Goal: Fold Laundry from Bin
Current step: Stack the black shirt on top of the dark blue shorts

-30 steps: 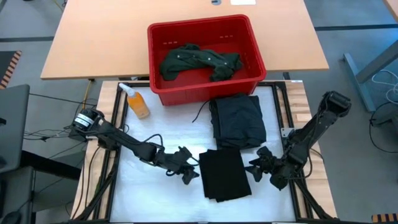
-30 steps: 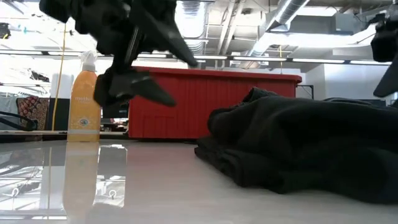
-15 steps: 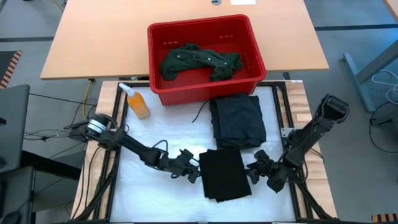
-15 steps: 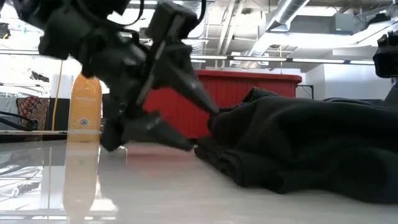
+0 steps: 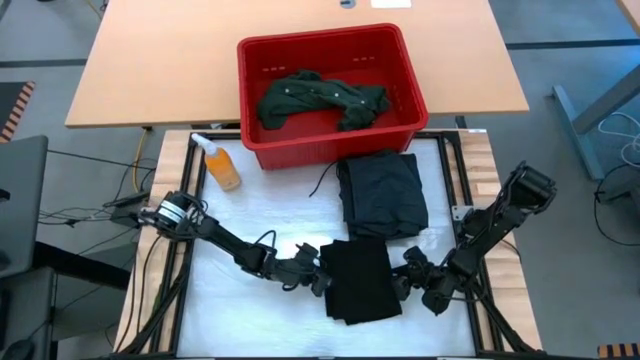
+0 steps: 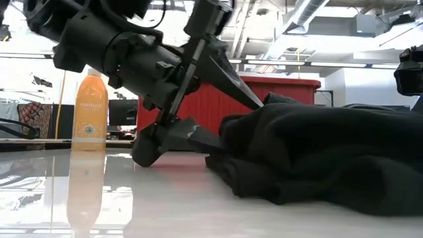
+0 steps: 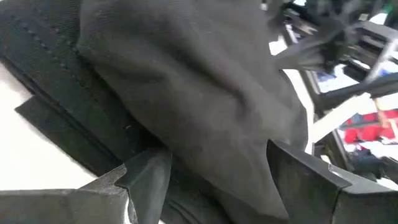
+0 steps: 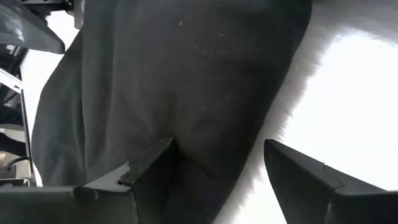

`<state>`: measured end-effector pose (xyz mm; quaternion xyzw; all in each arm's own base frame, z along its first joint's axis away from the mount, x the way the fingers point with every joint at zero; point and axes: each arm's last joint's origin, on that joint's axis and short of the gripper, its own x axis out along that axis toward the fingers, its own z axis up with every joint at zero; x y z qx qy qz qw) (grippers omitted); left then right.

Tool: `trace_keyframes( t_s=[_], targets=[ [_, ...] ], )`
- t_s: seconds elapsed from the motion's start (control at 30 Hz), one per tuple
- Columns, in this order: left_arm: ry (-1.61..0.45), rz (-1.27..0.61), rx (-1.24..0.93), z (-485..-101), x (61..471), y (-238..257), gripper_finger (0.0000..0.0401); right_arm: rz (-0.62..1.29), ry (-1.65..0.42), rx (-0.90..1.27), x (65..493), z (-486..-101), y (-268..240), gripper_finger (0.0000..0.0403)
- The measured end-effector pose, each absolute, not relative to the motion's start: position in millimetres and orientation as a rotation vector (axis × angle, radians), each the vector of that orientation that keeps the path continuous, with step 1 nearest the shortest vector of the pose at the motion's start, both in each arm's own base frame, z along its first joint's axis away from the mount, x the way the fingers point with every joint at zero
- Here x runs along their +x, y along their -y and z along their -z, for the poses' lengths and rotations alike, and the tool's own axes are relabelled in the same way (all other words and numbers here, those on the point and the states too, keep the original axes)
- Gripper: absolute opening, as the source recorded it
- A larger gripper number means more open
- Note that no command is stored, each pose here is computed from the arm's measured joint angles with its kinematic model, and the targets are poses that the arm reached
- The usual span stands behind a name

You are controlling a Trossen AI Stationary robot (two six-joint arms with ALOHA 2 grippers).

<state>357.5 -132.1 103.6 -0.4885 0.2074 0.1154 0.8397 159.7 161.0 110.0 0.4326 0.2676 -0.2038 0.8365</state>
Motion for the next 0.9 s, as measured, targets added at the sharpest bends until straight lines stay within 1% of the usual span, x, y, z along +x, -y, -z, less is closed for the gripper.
trace_keyframes(
  t_s=[0.07,0.2,0.3,0.43,0.53,0.63,0.9],
  targets=[
    [-0.511,-0.295,-1.015,-101,360,133,0.0253,0.432,-0.559,0.916,160,-110,-161,0.0276],
    [-0.637,-0.319,-0.939,-105,369,133,0.0253,0.429,-0.558,0.917,160,-110,-161,0.0276],
    [-0.68,-0.288,-0.845,-117,377,134,0.0253,0.429,-0.559,0.916,160,-110,-161,0.0276],
    [-0.681,-0.26,-0.79,-139,382,136,0.0253,0.424,-0.56,0.906,160,-111,-161,0.0276],
    [-0.692,-0.263,-0.784,-156,379,137,0.0253,0.421,-0.564,0.904,160,-111,-162,0.0276],
    [-0.696,-0.309,-0.795,-165,371,140,0.0253,0.418,-0.567,0.897,160,-110,-162,0.0276],
    [-0.724,-0.402,-0.882,-159,361,152,0.0253,0.404,-0.572,0.859,160,-111,-162,0.0276]
  ],
)
